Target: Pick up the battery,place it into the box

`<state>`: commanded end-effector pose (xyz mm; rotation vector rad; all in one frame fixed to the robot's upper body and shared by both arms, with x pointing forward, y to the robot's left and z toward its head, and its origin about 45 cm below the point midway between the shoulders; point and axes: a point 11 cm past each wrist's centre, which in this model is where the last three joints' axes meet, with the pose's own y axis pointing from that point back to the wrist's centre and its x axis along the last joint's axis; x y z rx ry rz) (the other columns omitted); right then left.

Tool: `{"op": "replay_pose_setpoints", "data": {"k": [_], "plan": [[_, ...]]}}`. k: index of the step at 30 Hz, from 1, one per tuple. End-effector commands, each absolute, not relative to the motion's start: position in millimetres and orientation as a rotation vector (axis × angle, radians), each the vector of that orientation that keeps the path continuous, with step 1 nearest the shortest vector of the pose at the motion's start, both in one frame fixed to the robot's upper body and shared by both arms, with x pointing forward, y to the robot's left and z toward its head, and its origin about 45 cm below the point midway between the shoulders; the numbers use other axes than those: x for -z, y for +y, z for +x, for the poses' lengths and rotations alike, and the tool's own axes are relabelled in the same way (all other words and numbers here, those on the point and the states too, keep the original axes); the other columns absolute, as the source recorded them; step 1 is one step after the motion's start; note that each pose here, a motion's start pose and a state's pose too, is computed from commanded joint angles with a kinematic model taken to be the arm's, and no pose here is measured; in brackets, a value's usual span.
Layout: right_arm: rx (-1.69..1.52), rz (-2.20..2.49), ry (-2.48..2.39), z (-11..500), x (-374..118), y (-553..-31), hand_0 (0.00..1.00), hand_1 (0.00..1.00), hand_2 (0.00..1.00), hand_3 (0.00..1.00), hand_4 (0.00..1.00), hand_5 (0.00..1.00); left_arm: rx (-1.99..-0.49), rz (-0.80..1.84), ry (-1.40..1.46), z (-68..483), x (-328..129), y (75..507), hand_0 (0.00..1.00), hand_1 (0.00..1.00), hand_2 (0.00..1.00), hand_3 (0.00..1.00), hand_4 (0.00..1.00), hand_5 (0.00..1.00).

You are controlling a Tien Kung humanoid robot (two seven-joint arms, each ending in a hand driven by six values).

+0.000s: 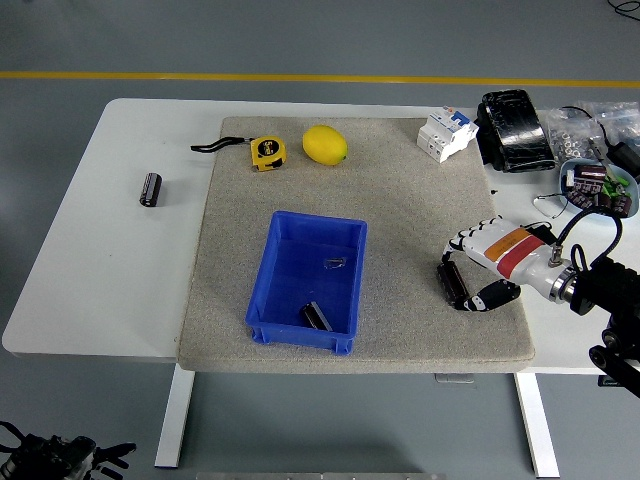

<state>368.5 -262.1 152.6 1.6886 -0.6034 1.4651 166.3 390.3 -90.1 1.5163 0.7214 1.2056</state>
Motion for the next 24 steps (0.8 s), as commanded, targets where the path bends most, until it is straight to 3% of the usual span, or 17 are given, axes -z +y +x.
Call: {"op": "replay_pose_setpoints", "data": {"k": [11,17,18,24], "plan": [[-1.462,1.679,-0.599,369.6,-151.9,-265.0,0.57,0.573,0.612,0.53,0.918,0.299,-1.203,1.514,0.724,165.9,90.4,389.7,0.592,0.585,0.673,0.622,0.62,0.687],[-1.468,1.686,-0.611,369.3,-154.2,-264.3,0.545,0.566,0.588,0.507,0.89,0.285,-1.202,1.512,0.726,165.9,90.5,389.4,0.593,0.585,0.672,0.623,0.62,0.687],[-1.47,1.687,-0.612,369.2,-154.8,-263.9,0.521,0.534,0.534,0.47,0.849,0.264,-1.201,1.513,0.726,165.9,90.4,389.4,0.594,0.585,0.672,0.625,0.618,0.685],[-1.474,1.695,-0.62,368.9,-157.1,-263.1,0.509,0.52,0.53,0.461,0.839,0.256,-1.2,1.513,0.728,165.8,90.3,389.8,0.594,0.584,0.672,0.625,0.619,0.687]]}}
